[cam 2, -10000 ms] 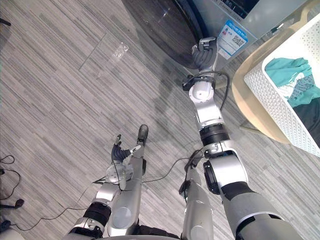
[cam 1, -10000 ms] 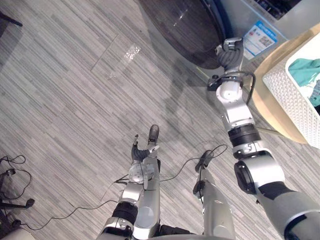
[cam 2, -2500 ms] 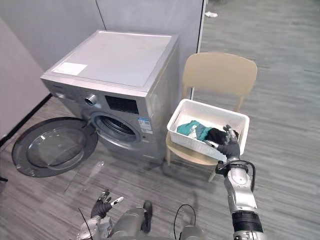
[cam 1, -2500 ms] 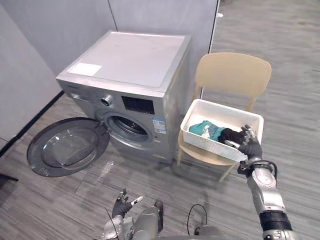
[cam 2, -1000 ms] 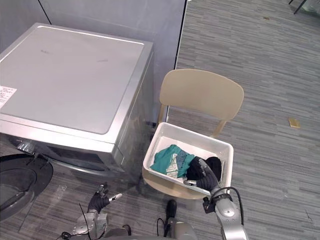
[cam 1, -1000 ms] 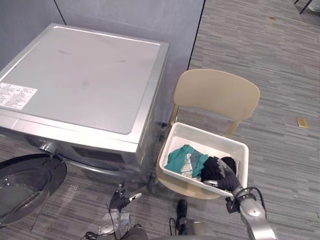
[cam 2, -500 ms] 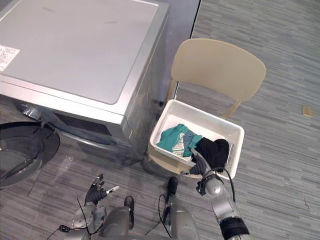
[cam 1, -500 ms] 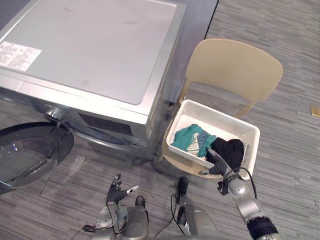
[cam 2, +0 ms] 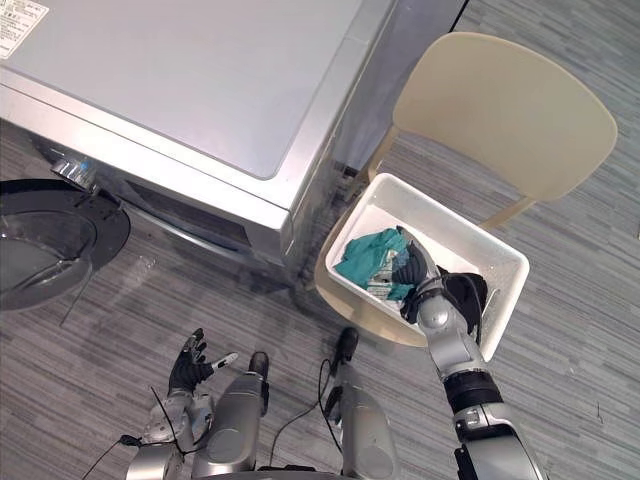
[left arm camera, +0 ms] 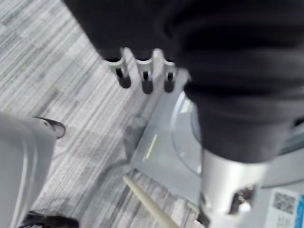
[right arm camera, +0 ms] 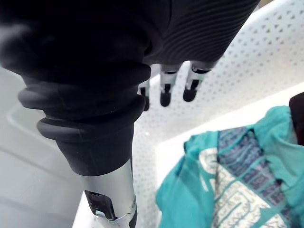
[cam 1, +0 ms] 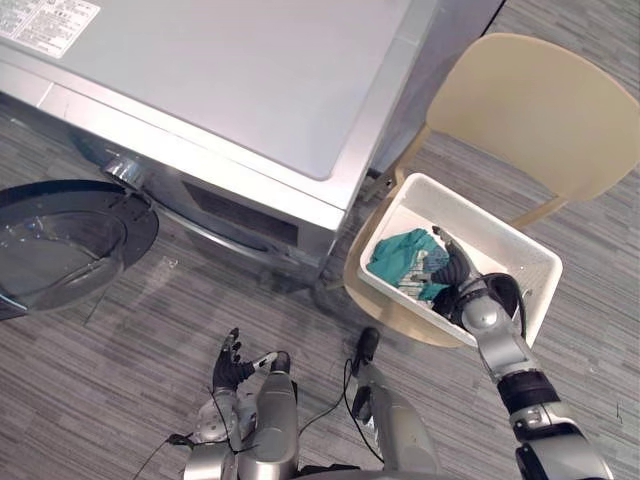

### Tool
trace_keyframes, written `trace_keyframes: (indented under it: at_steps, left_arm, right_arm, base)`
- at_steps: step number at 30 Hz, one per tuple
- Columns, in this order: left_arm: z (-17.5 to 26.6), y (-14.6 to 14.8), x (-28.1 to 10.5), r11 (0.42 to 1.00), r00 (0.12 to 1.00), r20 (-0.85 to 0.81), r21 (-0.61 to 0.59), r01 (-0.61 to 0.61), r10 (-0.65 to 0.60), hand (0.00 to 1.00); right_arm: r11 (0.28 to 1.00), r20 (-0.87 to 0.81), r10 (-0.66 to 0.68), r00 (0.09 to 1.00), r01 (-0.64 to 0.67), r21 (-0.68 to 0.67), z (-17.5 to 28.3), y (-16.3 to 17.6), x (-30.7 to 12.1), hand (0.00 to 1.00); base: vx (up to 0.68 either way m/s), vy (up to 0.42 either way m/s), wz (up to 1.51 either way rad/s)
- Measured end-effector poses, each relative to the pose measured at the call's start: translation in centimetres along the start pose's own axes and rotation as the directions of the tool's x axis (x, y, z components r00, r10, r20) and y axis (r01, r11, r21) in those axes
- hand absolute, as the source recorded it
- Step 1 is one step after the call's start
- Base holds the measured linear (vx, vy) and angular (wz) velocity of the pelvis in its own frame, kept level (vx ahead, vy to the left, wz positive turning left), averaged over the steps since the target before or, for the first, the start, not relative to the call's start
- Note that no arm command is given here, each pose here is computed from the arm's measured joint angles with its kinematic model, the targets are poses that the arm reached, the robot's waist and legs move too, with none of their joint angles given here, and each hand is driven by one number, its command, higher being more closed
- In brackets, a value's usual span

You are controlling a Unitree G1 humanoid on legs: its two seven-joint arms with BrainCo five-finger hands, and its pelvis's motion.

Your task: Pick up the laundry basket with both hands and put the clothes into the washing machine.

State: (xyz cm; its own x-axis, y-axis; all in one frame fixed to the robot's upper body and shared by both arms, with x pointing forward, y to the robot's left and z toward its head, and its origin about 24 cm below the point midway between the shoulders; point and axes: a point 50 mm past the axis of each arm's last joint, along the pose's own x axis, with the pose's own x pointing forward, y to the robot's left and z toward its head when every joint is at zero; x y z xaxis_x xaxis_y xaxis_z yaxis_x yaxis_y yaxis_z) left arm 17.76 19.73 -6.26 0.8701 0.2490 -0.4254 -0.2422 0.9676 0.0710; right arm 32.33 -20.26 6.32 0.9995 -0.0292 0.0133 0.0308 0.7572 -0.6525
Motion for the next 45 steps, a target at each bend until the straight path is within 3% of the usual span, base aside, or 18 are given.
trace_keyframes:
  at_steps: [5, 19, 29, 34, 45]
  left_arm:
    - [0.8, 0.1, 0.1, 1.0, 0.999, 0.033, -0.003, -0.016, 0.016, 0.0]
    - [2.2, -0.9, 0.6, 1.0, 0.996, 0.091, -0.013, -0.017, 0.018, 0.0]
    - [2.2, -1.9, 0.6, 1.0, 0.996, 0.094, -0.02, 0.0, 0.002, 0.0]
    - [2.5, -2.1, 1.0, 1.0, 0.995, 0.098, -0.022, -0.015, 0.017, 0.0]
    - [2.7, -1.6, 1.2, 0.999, 0.993, 0.106, -0.02, -0.05, 0.052, 0.0]
  right_arm:
    - [0.998, 0.05, -0.055, 0.997, 0.056, -0.024, 1.8, -2.3, 1.8, 0.0]
    - [0.966, -0.046, -0.259, 0.965, 0.258, -0.015, 2.3, -9.6, 5.4, 0.0]
    - [0.969, -0.111, -0.246, 0.963, 0.247, -0.005, 0.9, -9.3, 5.4, 0.0]
    - [0.978, -0.128, -0.206, 0.97, 0.209, 0.011, -0.1, -7.3, 4.6, 0.0]
    - [0.974, -0.071, -0.218, 0.973, 0.222, 0.044, 0.3, -5.7, 3.5, 0.0]
  base:
    - [-0.02, 0.048, 0.1]
    - [0.0, 0.062, 0.07]
    - [0.01, 0.036, 0.08]
    - [0.01, 0.038, 0.04]
    - [-0.02, 0.044, -0.03]
